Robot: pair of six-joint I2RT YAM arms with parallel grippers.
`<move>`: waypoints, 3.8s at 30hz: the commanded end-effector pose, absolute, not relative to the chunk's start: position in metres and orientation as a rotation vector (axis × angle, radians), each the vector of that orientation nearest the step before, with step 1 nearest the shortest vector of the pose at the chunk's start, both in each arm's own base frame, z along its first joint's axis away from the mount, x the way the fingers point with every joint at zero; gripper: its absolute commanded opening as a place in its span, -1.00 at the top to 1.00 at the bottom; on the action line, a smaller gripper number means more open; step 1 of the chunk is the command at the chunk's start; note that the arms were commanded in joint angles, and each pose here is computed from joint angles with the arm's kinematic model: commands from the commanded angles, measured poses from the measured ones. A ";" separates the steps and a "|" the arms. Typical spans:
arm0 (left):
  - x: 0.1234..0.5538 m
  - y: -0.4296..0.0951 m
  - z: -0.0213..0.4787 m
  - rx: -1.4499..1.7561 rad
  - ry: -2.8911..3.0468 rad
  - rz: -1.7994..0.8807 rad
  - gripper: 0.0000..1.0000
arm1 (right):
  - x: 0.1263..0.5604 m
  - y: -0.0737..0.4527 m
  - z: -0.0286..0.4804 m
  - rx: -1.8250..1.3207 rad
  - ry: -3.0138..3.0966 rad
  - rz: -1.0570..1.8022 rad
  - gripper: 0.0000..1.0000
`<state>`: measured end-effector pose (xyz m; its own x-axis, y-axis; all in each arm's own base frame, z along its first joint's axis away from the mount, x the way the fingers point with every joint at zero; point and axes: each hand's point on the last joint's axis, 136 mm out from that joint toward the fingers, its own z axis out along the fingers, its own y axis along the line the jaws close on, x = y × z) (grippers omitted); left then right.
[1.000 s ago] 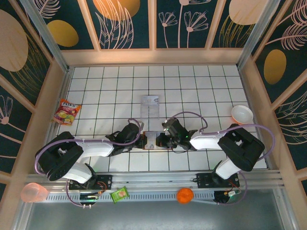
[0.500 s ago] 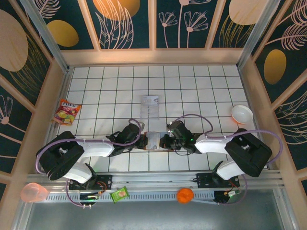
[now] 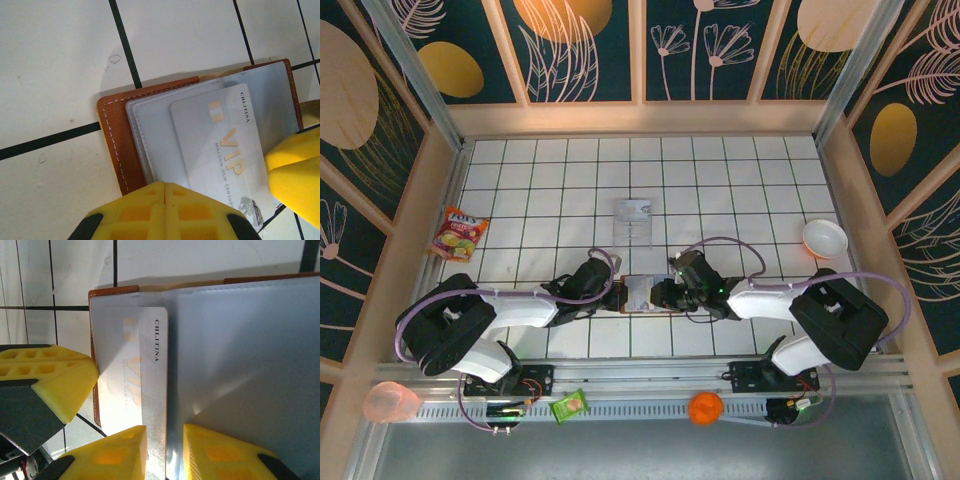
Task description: Take the credit cards out of the card holder
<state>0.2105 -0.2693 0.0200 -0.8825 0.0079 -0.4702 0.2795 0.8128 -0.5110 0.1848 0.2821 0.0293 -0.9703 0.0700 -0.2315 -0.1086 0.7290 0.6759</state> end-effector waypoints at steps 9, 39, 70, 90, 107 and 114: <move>0.188 -0.249 -0.013 0.239 2.687 -0.718 1.00 | 0.193 0.288 0.027 -0.018 2.678 1.113 0.84; 0.205 -0.249 0.054 0.278 2.554 -0.826 -0.97 | 0.291 0.283 0.196 -0.967 2.159 0.428 1.00; 0.205 -0.217 0.040 0.087 2.684 -0.680 -0.97 | 0.395 0.323 0.157 -1.826 1.956 0.178 1.00; 0.209 -0.225 0.039 0.089 2.702 -0.697 -0.98 | 0.414 0.320 0.123 -1.874 1.929 0.141 1.00; 0.212 -0.228 0.056 0.082 2.649 -0.749 -0.98 | 0.441 0.340 0.163 -1.645 1.878 0.183 0.49; 0.217 -0.220 0.071 0.016 2.571 -0.753 -0.98 | 0.433 0.359 0.241 -1.340 1.768 0.412 0.33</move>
<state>0.2131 -0.2252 0.0636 -0.9076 -0.0641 -0.4149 0.1671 0.8515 -0.4971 0.4353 0.3470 0.1671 -0.0691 -0.7897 -0.6097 -0.9308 0.2709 -0.2454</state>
